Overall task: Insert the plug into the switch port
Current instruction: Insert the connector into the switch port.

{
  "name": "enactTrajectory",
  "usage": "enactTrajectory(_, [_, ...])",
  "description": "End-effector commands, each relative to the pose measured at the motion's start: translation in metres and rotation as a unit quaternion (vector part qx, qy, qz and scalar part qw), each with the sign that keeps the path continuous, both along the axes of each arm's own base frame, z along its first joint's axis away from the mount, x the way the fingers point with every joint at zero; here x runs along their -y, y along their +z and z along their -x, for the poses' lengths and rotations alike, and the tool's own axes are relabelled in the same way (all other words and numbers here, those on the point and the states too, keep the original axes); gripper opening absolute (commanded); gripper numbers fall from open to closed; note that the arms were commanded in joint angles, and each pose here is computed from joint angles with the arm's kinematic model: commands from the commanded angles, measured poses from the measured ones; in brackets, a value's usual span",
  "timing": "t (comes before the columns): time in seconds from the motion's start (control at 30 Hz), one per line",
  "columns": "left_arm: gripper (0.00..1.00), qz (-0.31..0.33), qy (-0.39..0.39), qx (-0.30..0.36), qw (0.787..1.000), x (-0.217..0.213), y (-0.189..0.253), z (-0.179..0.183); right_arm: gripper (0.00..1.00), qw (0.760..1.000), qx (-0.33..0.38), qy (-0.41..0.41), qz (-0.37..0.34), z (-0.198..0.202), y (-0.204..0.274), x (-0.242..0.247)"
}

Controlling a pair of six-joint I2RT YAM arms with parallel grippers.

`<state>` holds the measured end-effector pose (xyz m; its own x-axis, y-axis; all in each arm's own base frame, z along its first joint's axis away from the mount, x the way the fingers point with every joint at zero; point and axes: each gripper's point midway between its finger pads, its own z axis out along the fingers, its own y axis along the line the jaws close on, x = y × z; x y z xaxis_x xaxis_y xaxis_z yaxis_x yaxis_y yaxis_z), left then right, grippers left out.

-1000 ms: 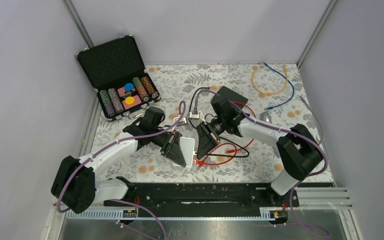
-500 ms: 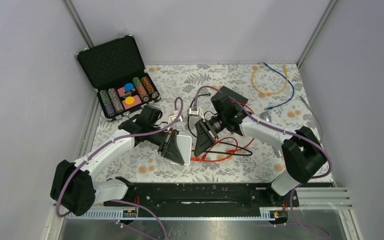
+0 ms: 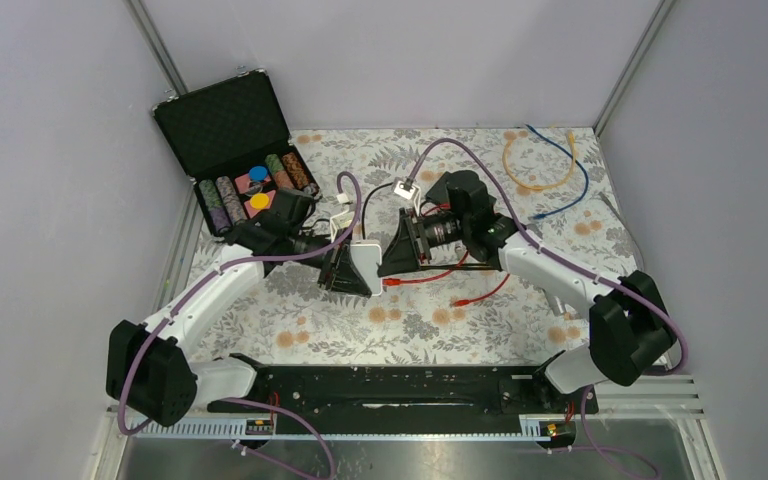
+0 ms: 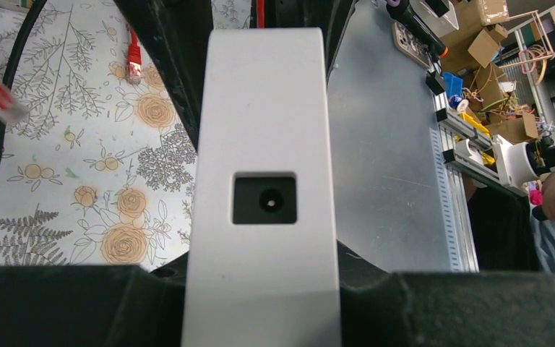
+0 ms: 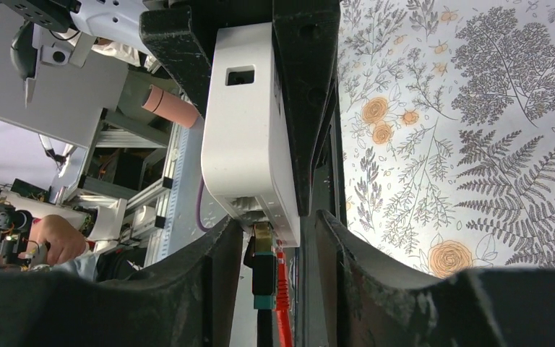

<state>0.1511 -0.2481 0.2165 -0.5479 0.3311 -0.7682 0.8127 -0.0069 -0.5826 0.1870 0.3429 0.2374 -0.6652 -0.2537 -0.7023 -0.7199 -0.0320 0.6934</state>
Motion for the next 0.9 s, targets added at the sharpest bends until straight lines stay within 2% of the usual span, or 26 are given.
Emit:
enactTrajectory(0.0, [0.00, 0.046, -0.035, 0.053, 0.997, 0.006, 0.022, 0.002, 0.49, 0.997, 0.065, -0.044, -0.025, -0.027, 0.017, 0.004])
enactTrajectory(0.2, [0.00, 0.048, -0.028, 0.054, 0.997, 0.004, 0.025, 0.000, 0.53, 0.995, 0.083, -0.056, -0.007, -0.027, 0.022, 0.018])
enactTrajectory(0.5, [0.00, 0.057, -0.023, 0.051, 0.997, 0.001, 0.030, -0.004, 0.51, 0.996, 0.067, -0.040, 0.035, -0.014, 0.005, 0.043])
enactTrajectory(0.6, [0.00, 0.055, -0.019, 0.054, 0.997, 0.000, 0.030, -0.005, 0.35, 0.997, 0.067, -0.037, 0.033, -0.013, 0.005, 0.043])
enactTrajectory(0.7, [0.00, 0.053, -0.016, 0.054, 0.997, -0.001, 0.030, -0.006, 0.13, 0.995, 0.075, -0.049, 0.034, -0.018, 0.008, 0.047])
enactTrajectory(0.8, [0.00, 0.052, -0.013, 0.054, 0.997, -0.002, 0.029, -0.007, 0.02, 0.995, 0.076, -0.054, 0.028, -0.023, 0.013, 0.052])
enactTrajectory(0.87, [0.00, 0.046, -0.007, 0.055, 0.997, -0.002, 0.027, -0.008, 0.00, 0.995, 0.074, -0.059, 0.026, -0.027, 0.015, 0.055])
